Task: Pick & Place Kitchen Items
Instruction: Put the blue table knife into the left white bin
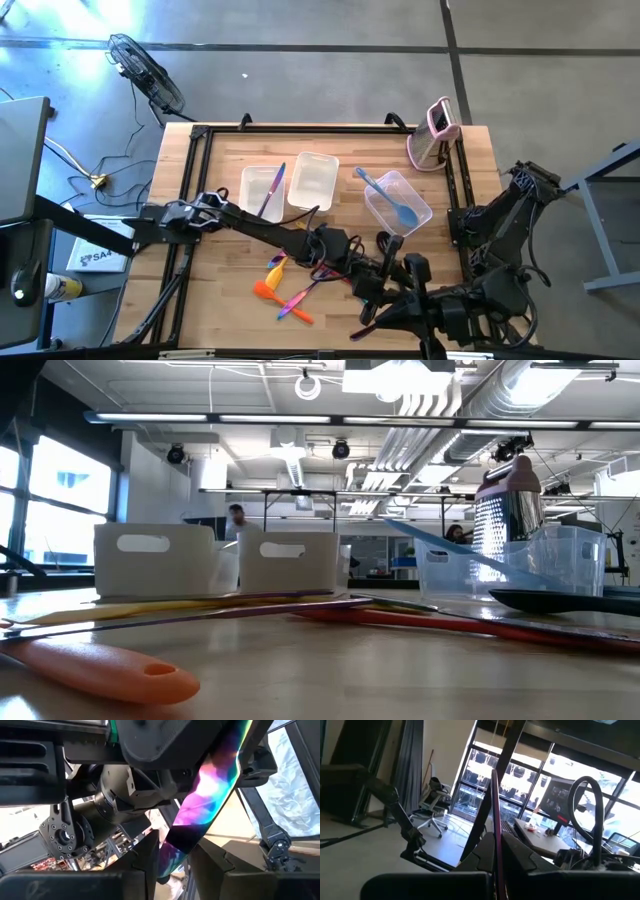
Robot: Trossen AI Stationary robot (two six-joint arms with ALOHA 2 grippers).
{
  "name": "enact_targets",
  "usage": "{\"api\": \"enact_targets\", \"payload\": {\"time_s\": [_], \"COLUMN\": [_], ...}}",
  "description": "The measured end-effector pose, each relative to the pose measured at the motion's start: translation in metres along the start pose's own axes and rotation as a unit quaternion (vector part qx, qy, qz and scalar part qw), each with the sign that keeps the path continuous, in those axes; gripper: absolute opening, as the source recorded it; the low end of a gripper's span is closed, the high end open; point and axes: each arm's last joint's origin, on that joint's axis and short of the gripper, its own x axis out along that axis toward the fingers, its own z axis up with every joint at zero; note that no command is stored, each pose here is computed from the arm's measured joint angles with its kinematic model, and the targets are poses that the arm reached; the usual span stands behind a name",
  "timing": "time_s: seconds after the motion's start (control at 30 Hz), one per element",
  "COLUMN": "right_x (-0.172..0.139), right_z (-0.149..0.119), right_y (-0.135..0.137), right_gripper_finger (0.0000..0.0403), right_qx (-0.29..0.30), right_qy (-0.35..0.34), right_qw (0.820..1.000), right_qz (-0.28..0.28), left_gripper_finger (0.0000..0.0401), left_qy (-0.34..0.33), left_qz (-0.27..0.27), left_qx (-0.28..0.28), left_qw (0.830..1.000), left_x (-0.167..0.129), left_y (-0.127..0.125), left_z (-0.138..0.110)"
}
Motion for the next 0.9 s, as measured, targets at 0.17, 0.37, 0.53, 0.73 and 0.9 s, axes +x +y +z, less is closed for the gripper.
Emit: {"api": "enact_targets", "payload": {"time_s": [0.17, 0.37, 0.53, 0.73, 0.9], "right_x": [0.0008, 0.0011, 0.0012, 0.0012, 0.0012], "right_z": [-0.0007, -0.0012, -0.0015, -0.0015, -0.0017], "right_y": [-0.0001, -0.0002, 0.0002, 0.0000, 0.0001], "right_gripper_finger": [0.0005, 0.0005, 0.0005, 0.0005, 0.0006], "right_qx": [0.008, 0.010, 0.018, 0.022, 0.027], "right_qy": [-0.002, -0.001, -0.002, -0.001, 0.000], "right_qw": [1.000, 1.000, 1.000, 1.000, 0.999], "right_qz": [0.013, 0.016, 0.023, 0.019, 0.020], "left_gripper_finger": [0.0097, 0.0096, 0.0079, 0.0042, 0.0027], "left_qy": [-0.002, -0.005, -0.009, -0.012, -0.012], "left_qz": [-0.002, -0.007, -0.015, -0.018, -0.018], "left_qx": [0.004, 0.005, 0.006, 0.009, 0.016], "left_qw": [1.000, 1.000, 1.000, 1.000, 1.000], "left_x": [0.0001, 0.0000, 0.0000, 0.0001, 0.0001], "left_y": [-0.0003, -0.0004, -0.0008, -0.0011, -0.0011], "left_z": [0.0001, 0.0002, 0.0002, 0.0002, 0.0001]}}
